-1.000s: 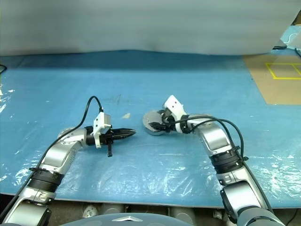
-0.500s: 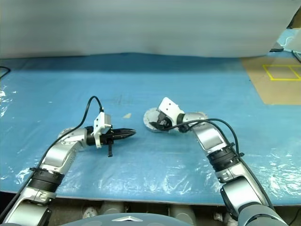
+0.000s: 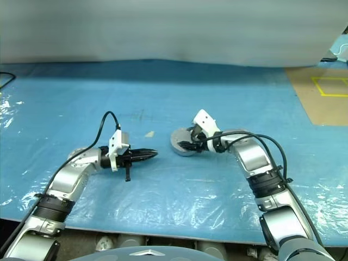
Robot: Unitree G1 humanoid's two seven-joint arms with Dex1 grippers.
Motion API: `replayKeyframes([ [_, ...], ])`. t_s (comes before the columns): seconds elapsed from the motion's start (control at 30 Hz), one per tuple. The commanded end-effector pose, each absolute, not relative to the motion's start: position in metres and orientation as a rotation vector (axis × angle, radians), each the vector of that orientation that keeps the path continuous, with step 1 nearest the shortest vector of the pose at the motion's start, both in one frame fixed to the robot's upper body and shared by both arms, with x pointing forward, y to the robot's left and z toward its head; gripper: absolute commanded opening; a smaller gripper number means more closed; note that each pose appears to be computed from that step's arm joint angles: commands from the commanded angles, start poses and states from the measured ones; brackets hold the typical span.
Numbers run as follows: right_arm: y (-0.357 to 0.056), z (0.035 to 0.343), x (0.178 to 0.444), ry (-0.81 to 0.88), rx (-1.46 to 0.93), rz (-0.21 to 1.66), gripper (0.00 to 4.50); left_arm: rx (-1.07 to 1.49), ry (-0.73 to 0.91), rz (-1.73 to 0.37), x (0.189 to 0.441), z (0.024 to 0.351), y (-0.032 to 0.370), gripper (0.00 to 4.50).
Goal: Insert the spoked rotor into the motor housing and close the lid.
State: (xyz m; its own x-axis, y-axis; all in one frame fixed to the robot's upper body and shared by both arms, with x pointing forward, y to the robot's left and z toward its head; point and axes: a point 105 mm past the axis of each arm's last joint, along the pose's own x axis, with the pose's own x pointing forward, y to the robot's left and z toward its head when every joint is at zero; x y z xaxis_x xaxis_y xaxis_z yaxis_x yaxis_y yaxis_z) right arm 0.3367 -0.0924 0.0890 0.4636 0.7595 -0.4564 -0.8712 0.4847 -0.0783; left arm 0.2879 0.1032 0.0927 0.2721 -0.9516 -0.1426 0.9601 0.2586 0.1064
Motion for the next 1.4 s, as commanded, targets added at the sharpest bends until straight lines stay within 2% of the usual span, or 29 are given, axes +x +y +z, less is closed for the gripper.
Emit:
replayKeyframes([
  [0.03,-0.112,0.036,0.326,0.559,-0.450,0.968,2.96,0.211,0.011,-1.313,0.288,0.103,0.099,0.00],
  [0.23,-0.119,0.022,0.329,0.572,-0.557,0.925,2.96,0.210,0.009,-1.316,0.288,0.104,0.098,0.00],
  [0.43,-0.107,0.034,0.322,0.633,-0.320,0.977,2.96,0.212,0.007,-1.314,0.288,0.104,0.098,0.00],
  [0.7,-0.107,0.028,0.308,0.688,-0.347,1.017,2.96,0.209,0.004,-1.315,0.289,0.106,0.096,0.00],
  [0.83,-0.094,0.042,0.303,0.598,-0.297,1.089,2.96,0.210,0.004,-1.315,0.289,0.106,0.097,0.00],
  [0.97,-0.095,0.061,0.317,0.477,-0.227,1.065,2.96,0.212,0.006,-1.315,0.289,0.107,0.097,0.00],
  [1.13,-0.090,0.090,0.319,0.365,-0.175,1.105,2.96,0.212,0.007,-1.315,0.290,0.108,0.097,0.00],
  [1.3,-0.089,0.086,0.314,0.374,-0.240,1.129,2.96,0.211,0.006,-1.316,0.289,0.108,0.097,0.00],
  [1.4,-0.093,0.072,0.311,0.409,-0.347,1.133,2.96,0.210,0.005,-1.315,0.289,0.108,0.096,0.00],
])
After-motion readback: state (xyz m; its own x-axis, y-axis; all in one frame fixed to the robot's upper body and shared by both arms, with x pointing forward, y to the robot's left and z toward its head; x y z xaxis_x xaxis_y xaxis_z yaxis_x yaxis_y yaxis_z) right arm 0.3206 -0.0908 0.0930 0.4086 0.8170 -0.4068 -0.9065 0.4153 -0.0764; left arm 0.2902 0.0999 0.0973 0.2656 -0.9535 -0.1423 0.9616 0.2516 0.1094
